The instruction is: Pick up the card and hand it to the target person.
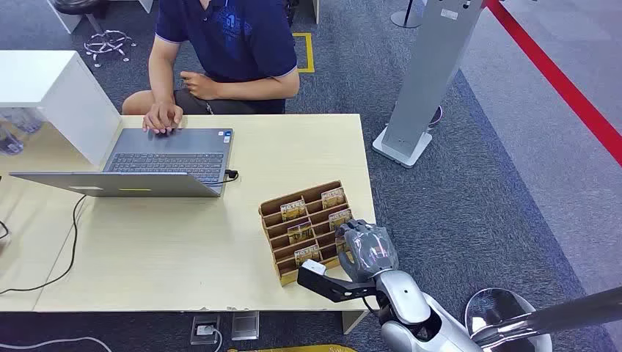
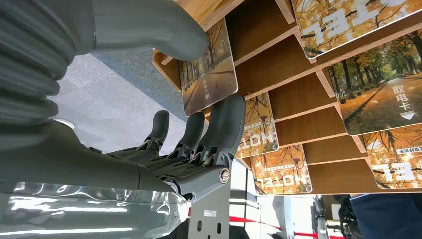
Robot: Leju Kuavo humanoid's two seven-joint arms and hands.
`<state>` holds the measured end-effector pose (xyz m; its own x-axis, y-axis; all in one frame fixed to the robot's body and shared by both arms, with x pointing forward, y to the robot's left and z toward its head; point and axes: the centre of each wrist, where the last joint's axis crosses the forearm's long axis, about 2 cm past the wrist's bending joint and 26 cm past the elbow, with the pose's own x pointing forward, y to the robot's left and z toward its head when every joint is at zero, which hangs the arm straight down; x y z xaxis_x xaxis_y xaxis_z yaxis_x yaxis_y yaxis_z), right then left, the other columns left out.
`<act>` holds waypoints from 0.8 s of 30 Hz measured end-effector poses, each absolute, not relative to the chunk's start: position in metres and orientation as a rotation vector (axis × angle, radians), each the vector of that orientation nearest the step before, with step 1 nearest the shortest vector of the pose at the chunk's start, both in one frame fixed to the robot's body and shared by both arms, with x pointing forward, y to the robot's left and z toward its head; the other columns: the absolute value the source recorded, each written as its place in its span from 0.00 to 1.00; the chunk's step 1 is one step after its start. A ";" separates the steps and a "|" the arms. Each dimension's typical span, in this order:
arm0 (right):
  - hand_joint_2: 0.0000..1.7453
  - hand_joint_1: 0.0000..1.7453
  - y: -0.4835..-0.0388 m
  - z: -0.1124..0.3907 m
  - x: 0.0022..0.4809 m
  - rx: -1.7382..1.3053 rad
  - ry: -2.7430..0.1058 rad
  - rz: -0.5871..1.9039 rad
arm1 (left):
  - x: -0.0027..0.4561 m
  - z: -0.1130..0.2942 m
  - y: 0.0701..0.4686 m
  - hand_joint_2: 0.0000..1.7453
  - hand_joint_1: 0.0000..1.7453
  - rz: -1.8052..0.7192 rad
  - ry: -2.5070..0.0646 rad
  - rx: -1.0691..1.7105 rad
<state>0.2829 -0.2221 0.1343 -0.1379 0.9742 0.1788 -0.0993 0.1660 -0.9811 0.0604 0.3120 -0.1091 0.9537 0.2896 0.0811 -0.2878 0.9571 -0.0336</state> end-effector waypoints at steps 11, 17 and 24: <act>1.00 0.48 -0.222 0.132 0.283 -0.930 -1.323 1.227 | 0.060 -0.109 0.312 0.00 0.00 0.294 -0.086 -0.022; 1.00 0.48 -0.223 0.132 0.284 -0.926 -1.323 1.226 | 0.060 -0.109 0.312 0.00 0.00 0.295 -0.085 -0.022; 1.00 0.47 -0.223 0.131 0.283 -0.930 -1.313 1.219 | 0.060 -0.109 0.312 0.00 0.00 0.294 -0.083 -0.022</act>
<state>0.2827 -0.2229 0.1308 -0.1288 0.9739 0.1871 -0.1150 0.1727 -0.9782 0.0603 0.3118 -0.1091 0.9536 0.2907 0.0784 -0.2888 0.9568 -0.0341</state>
